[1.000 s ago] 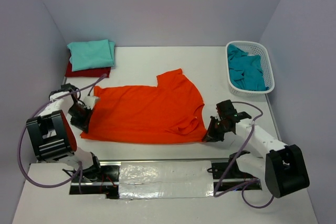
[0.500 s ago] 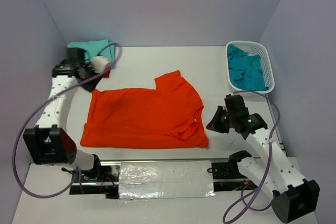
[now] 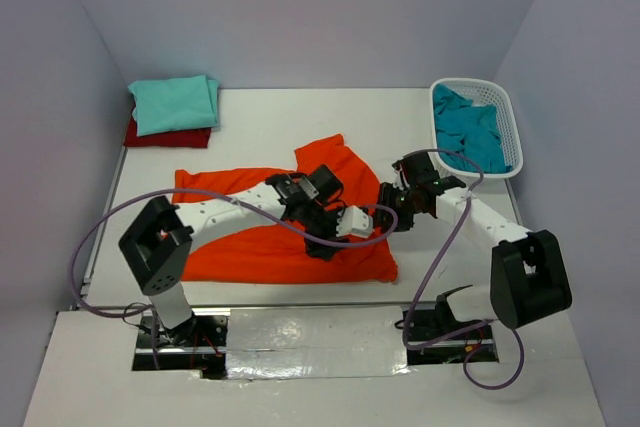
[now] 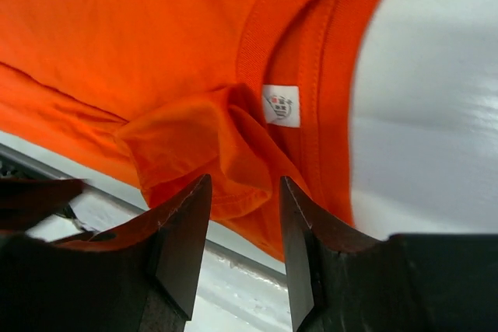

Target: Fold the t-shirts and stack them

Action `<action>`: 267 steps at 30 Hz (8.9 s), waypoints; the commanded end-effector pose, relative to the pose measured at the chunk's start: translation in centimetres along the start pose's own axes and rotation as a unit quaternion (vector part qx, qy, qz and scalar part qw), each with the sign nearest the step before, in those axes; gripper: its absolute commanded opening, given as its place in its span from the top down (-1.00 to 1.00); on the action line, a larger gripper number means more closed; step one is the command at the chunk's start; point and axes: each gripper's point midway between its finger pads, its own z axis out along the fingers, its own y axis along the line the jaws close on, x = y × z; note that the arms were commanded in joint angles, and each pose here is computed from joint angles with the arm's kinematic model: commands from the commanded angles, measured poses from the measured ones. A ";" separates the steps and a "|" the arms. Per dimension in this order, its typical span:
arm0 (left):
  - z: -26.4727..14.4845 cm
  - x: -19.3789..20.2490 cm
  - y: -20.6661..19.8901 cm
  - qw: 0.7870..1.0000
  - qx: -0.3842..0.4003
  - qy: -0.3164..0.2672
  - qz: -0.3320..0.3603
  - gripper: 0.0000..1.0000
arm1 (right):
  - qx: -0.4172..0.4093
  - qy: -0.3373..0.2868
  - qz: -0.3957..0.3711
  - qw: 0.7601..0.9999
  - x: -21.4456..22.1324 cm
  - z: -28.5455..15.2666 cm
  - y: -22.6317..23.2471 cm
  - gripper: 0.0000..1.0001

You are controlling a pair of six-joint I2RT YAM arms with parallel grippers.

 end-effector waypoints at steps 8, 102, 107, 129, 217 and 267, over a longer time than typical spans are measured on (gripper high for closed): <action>6.0 -2.1 0.8 1.000 -0.025 -0.016 -0.011 -0.22 | -0.018 0.017 -0.009 1.000 0.5 2.6 -0.7 0.12; -18.9 37.3 -7.5 0.749 -0.188 0.210 -0.600 0.83 | 0.073 -0.050 0.231 0.969 11.9 -3.5 -7.2 1.00; -18.8 37.0 -8.2 0.743 -0.178 0.214 -0.609 -0.18 | 0.079 -0.042 0.227 0.970 12.1 -3.9 -7.1 -0.08; -28.5 34.0 18.1 0.705 -0.355 -0.074 -0.609 -0.45 | 0.046 -0.095 -0.058 0.993 -25.3 5.0 9.2 -0.94; -23.8 33.3 1.7 0.838 -0.228 0.190 -0.457 -0.97 | -0.025 -0.058 -0.171 0.983 0.2 -2.0 9.9 -0.12; -27.4 20.2 10.2 0.902 -0.319 0.044 -0.288 -0.93 | -0.108 0.077 -0.346 0.929 15.0 -2.9 16.4 0.22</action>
